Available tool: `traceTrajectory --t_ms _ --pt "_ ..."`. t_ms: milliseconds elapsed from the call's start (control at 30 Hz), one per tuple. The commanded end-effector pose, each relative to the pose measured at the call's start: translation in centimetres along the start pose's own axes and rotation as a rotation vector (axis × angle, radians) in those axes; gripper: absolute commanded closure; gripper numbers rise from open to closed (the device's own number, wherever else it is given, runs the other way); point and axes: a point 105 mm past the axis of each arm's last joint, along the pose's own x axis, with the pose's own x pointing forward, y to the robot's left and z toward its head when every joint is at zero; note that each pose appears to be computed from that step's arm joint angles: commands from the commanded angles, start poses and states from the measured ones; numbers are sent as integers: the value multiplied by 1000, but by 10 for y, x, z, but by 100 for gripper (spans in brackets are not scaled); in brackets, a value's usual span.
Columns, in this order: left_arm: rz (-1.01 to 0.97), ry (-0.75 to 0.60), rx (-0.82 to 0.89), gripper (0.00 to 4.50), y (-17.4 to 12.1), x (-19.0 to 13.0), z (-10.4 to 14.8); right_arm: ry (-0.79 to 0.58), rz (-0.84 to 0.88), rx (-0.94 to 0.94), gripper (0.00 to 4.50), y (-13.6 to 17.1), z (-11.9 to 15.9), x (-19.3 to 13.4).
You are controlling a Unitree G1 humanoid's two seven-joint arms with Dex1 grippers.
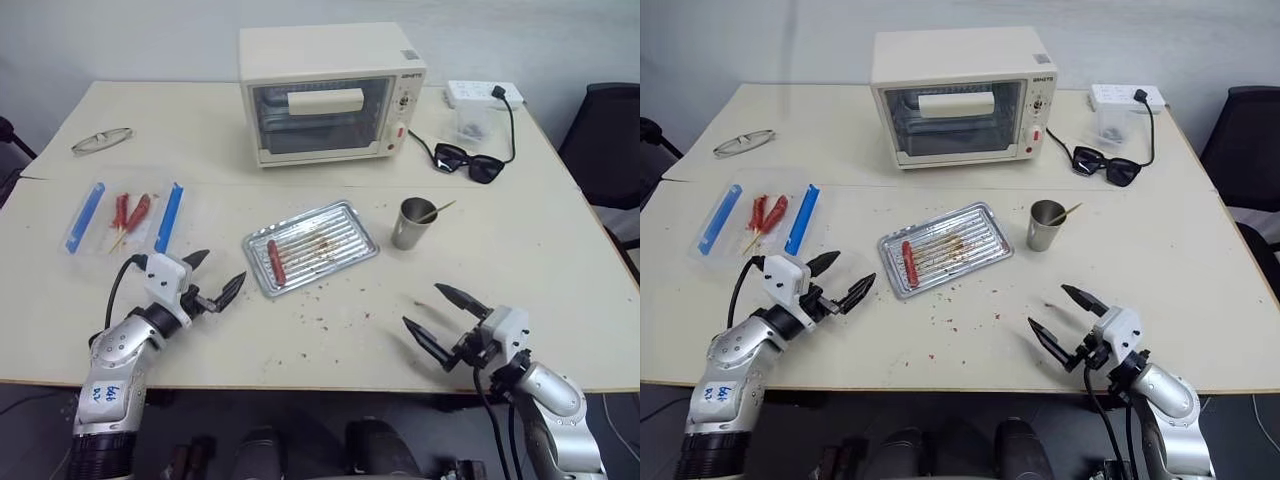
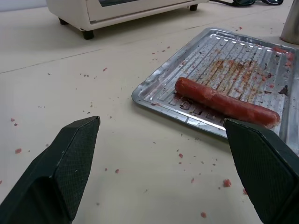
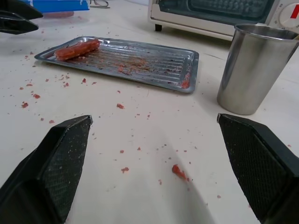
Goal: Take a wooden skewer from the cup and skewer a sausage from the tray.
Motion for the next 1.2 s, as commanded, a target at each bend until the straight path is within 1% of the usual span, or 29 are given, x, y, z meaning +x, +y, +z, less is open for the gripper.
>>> traceTrajectory --t_ms 33,133,200,267,367,500,600,733,867,967,1100,1200 --pt "-6 -20 8 1 4 -4 8 -50 -18 -46 0 -2 13 0" --pt "-28 -80 -42 1 6 -8 19 -65 -34 -64 0 -11 19 1" --pt "-164 -105 -89 1 -1 -16 32 -67 -45 -78 0 -21 27 -5" --pt "-256 -103 -93 1 -1 -27 43 -53 -53 -92 0 -32 35 -15" --pt "-338 -40 -45 1 6 -42 53 -20 -74 -109 0 -50 43 -34" --pt "-345 -17 -29 1 20 -51 64 28 -94 -126 0 -68 46 -51" --pt "-373 -24 -45 1 16 -50 64 41 -118 -80 0 -86 43 -53" --pt "-464 -14 -112 1 -2 -46 64 85 11 -40 0 -99 46 -36" --pt "-538 -23 -130 1 -17 -42 66 114 185 -33 0 -121 71 10" --pt "-547 -31 -120 1 -21 -39 67 126 228 -26 0 -133 81 36" --pt "-528 -49 -100 1 -21 -36 69 160 313 11 0 -140 90 67" --pt "-511 -54 -89 1 -21 -37 69 249 395 8 0 -136 85 79"
